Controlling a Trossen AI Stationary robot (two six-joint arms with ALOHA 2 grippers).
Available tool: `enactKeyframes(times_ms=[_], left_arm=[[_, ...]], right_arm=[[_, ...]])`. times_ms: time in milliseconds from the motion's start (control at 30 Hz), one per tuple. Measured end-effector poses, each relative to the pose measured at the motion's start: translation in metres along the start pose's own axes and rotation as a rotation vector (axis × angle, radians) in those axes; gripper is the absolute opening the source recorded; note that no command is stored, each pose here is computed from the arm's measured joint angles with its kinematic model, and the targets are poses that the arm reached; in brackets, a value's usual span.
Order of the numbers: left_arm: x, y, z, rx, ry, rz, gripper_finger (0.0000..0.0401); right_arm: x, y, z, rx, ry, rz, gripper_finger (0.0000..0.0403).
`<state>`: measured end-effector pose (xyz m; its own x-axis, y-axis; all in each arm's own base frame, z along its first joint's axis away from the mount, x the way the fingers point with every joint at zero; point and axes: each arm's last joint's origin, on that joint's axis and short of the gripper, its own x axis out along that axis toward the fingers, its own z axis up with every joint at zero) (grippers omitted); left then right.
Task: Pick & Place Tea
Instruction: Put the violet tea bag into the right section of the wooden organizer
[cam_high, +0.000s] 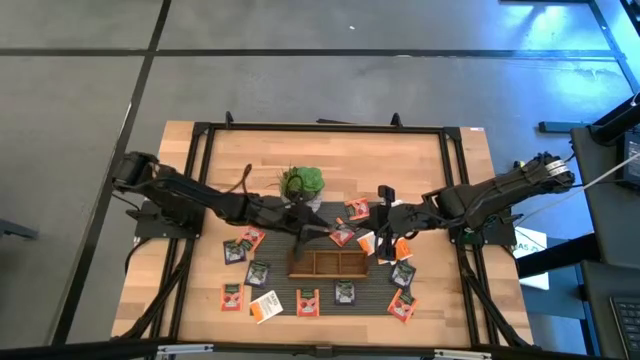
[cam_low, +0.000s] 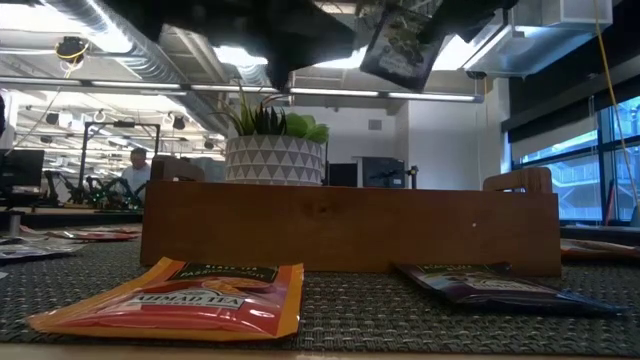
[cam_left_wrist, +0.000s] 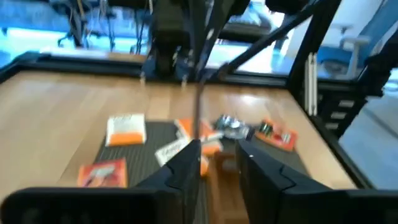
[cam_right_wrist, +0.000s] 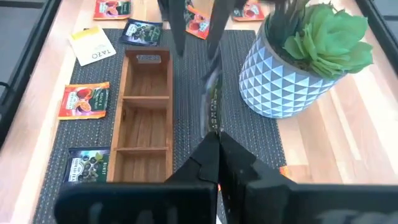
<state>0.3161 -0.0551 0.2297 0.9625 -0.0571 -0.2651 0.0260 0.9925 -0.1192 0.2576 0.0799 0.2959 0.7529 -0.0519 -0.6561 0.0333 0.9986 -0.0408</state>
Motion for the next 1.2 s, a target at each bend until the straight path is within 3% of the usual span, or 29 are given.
enactKeyframes(times_ms=[133,333,433,800,1200], left_arm=[[-0.019,-0.012,0.006,-0.004,-0.021,-0.02,0.012],[-0.048,-0.027,-0.004,0.003,-0.077,0.126,0.0122],[-0.056,-0.034,-0.005,-0.014,-0.122,0.146,0.0119],[-0.058,-0.044,-0.008,-0.007,-0.116,0.117,0.0116],[-0.058,-0.044,-0.008,-0.004,-0.111,0.119,0.0119]], right_arm=[[0.005,0.01,-0.004,0.044,0.031,0.039,0.0003],[0.021,0.03,-0.014,0.089,0.122,0.096,0.0002],[0.032,0.04,-0.022,0.113,0.187,0.115,0.0002],[0.071,0.05,-0.042,0.094,0.331,0.083,0.0002],[0.086,0.05,-0.052,0.02,0.398,0.04,0.0006]])
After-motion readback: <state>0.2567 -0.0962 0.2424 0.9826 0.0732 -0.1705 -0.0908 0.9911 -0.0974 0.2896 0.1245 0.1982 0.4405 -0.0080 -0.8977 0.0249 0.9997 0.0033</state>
